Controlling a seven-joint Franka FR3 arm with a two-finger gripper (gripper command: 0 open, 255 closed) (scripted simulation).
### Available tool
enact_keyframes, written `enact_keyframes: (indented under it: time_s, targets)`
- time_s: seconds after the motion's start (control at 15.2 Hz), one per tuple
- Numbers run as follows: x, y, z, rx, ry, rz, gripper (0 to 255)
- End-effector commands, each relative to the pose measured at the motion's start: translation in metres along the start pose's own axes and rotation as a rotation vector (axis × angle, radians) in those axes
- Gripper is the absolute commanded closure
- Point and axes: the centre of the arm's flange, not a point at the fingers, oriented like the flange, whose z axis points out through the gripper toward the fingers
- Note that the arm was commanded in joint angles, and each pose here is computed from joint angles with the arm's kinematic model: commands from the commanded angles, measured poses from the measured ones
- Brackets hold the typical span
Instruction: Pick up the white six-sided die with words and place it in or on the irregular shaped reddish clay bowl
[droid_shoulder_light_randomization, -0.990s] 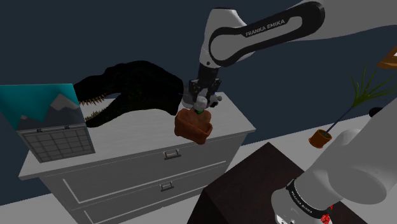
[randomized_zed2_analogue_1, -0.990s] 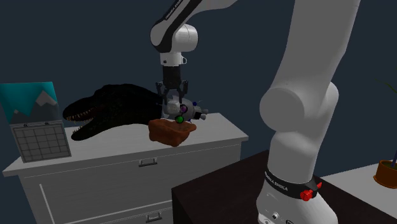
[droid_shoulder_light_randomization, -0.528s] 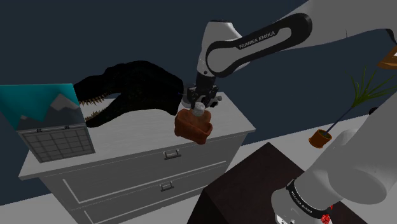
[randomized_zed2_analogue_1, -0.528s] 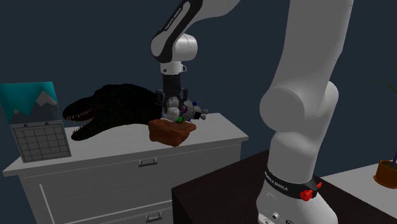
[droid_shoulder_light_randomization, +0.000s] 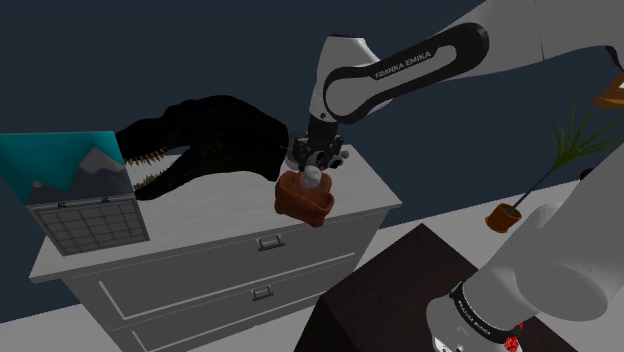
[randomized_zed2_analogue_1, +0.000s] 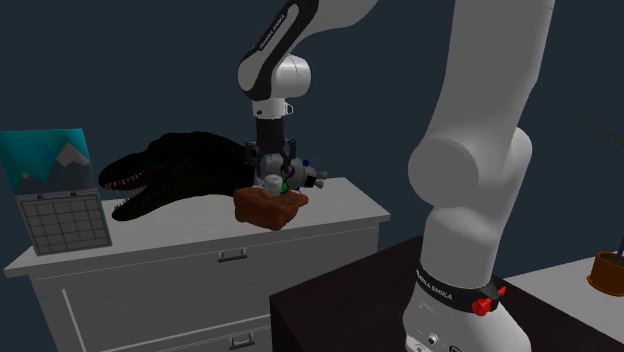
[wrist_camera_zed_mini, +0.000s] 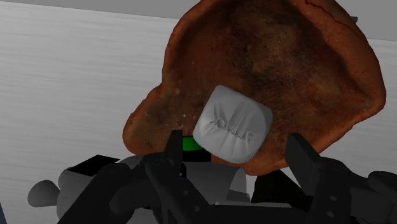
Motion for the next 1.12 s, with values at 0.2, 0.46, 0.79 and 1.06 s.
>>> enact_keyframes:
  time_s: [0.2,0.46,0.79,1.06]
  targets:
    - [0.001,0.0,0.0,0.001,0.002,0.001,0]
    - [0.0,0.0,-0.04,0.001,0.002,0.001,0]
    - [0.0,0.0,-0.05,0.001,0.002,0.001,0]
    - [0.0,0.0,-0.05,0.001,0.002,0.001,0]
